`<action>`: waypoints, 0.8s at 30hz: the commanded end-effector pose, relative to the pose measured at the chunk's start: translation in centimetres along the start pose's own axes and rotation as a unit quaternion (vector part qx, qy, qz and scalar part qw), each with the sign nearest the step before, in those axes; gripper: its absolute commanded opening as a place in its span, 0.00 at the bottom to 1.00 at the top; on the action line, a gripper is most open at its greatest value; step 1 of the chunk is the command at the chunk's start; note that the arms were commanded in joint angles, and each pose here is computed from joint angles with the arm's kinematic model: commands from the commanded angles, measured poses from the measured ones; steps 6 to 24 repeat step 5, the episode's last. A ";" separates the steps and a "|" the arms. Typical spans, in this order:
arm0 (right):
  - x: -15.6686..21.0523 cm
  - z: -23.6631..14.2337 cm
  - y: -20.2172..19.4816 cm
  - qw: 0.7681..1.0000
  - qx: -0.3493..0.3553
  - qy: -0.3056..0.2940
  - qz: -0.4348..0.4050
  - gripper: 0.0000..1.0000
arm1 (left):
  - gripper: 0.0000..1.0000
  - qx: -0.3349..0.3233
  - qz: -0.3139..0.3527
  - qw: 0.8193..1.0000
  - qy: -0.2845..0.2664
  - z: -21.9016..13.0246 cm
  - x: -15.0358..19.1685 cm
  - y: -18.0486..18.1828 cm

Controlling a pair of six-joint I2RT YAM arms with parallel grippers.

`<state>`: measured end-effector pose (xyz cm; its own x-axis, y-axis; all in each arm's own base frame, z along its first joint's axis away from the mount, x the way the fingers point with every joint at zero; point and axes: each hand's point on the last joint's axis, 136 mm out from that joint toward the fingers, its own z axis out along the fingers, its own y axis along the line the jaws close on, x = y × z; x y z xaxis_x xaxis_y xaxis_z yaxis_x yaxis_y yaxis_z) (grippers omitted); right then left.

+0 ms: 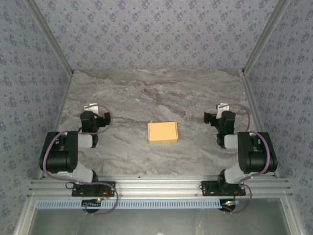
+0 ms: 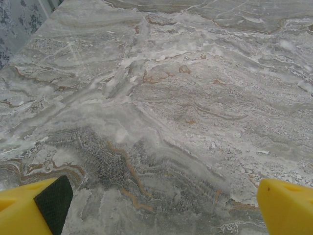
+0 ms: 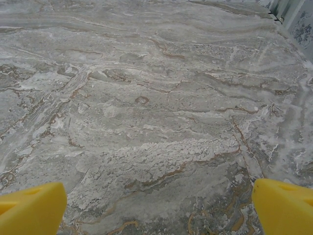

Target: Fold the paper box

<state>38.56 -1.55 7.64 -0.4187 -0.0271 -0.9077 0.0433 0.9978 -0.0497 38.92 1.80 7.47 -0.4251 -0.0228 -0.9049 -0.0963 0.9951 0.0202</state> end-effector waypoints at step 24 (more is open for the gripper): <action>-0.8 0.2 -0.2 1.000 0.003 -0.009 0.008 1.00 | 0.99 0.007 -0.006 1.000 -0.024 0.1 -1.6 -0.2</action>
